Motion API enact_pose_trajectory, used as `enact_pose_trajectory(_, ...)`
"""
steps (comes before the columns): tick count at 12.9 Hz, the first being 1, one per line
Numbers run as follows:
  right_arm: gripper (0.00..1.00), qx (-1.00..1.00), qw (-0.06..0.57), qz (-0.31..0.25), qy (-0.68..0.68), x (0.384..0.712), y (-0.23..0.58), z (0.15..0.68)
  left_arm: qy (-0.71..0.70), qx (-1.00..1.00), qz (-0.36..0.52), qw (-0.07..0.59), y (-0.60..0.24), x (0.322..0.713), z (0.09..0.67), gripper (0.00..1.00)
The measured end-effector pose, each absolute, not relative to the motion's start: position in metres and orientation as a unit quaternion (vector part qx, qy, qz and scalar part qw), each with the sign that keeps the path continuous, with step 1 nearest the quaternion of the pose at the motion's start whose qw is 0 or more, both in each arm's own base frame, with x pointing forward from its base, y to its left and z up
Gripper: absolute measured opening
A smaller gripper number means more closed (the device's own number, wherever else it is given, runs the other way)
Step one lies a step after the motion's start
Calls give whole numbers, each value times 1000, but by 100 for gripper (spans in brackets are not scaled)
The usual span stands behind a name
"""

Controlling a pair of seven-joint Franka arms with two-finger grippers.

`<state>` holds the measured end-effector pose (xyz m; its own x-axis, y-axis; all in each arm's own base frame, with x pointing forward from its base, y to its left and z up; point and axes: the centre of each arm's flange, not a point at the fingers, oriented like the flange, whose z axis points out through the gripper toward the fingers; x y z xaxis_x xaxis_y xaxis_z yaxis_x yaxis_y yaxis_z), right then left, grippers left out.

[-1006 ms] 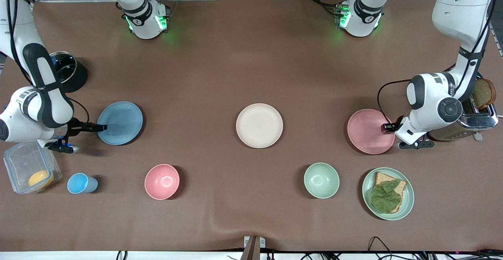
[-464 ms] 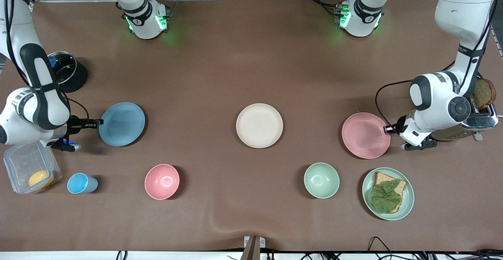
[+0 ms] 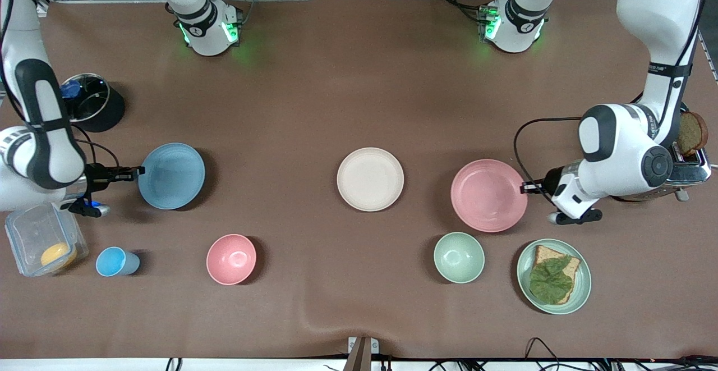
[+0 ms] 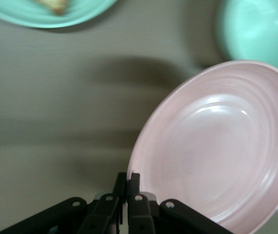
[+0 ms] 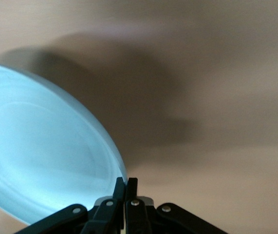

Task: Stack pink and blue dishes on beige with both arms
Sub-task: 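Carry the pink plate onto the beige plate while the right gripper grasps the blue plate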

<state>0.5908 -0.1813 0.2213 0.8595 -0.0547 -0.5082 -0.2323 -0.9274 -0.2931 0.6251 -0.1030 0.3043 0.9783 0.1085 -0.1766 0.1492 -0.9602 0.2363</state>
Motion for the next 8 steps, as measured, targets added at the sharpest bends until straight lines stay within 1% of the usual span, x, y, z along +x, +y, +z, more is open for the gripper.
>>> enact_pose_trajectory(2, 2, -944, 191, 258, 74, 598, -184, 246, 75, 984, -90, 131, -180, 616, 318, 5)
enact_pose_trajectory(4, 2, -943, 196, 259, 70, 602, -182, 257, 66, 984, -102, 127, -257, 597, 315, 5)
enact_pose_trajectory(6, 2, -941, 212, 255, 69, 605, -175, 260, 56, 985, -102, 127, -311, 580, 297, 5)
enact_pose_trajectory(8, 2, -940, 220, 253, 68, 607, -172, 261, 49, 985, -98, 130, -335, 573, 269, 5)
